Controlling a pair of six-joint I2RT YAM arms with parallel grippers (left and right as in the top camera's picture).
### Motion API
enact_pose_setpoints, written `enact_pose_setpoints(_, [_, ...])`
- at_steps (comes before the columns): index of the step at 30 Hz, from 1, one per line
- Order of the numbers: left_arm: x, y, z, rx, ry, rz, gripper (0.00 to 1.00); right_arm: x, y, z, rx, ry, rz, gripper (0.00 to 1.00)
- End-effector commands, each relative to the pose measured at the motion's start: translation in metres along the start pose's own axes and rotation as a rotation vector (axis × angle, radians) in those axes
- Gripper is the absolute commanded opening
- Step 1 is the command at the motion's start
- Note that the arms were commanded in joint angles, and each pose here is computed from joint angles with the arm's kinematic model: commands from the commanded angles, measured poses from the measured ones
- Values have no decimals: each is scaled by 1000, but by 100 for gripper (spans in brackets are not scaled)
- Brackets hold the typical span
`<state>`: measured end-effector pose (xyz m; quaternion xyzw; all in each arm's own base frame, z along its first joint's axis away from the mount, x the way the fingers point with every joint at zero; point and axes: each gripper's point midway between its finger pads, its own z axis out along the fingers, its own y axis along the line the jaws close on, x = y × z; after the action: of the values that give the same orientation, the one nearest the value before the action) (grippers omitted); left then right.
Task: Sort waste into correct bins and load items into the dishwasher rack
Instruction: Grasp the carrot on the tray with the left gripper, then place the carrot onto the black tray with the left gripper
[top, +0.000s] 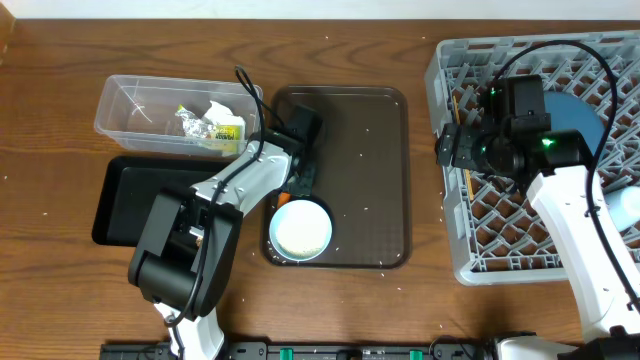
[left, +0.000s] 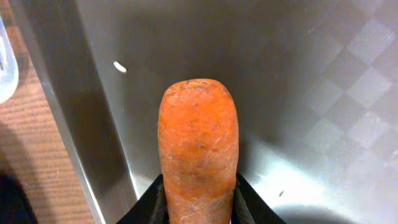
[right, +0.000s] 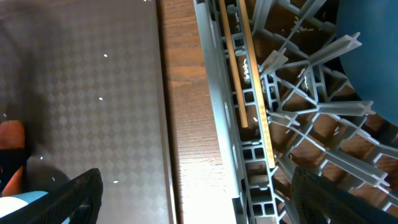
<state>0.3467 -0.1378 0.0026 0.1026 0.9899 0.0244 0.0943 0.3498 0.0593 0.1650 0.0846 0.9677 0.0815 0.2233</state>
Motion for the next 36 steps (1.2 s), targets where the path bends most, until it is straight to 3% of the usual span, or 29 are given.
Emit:
enact_pose_setpoints(1, [-9,-3,-14,23,-26,5,26,1,-3,2,3,8,-4,92])
enact_pose_setpoints(12, [-39,2,-105,65,-273,-10,26,-1,-2,2,1,2,-4,92])
enact_pose_setpoints(20, [-13,31,-148,11,-280,-89,27,-1,-2,2,0,-1,-4,92])
enact_pose_setpoints(24, [10,83,-145,-143,-213,-343,27,-1,-2,2,1,2,-4,92])
enact_pose_setpoints(29, [36,144,-127,-217,-178,-857,27,0,-2,2,1,3,-4,92])
enact_pose_setpoints(34, [61,185,-100,-252,-170,-1156,28,3,-4,2,6,18,-3,93])
enact_pose_setpoints(36, [72,194,-85,-245,-161,-1248,33,5,-4,2,8,23,-2,93])
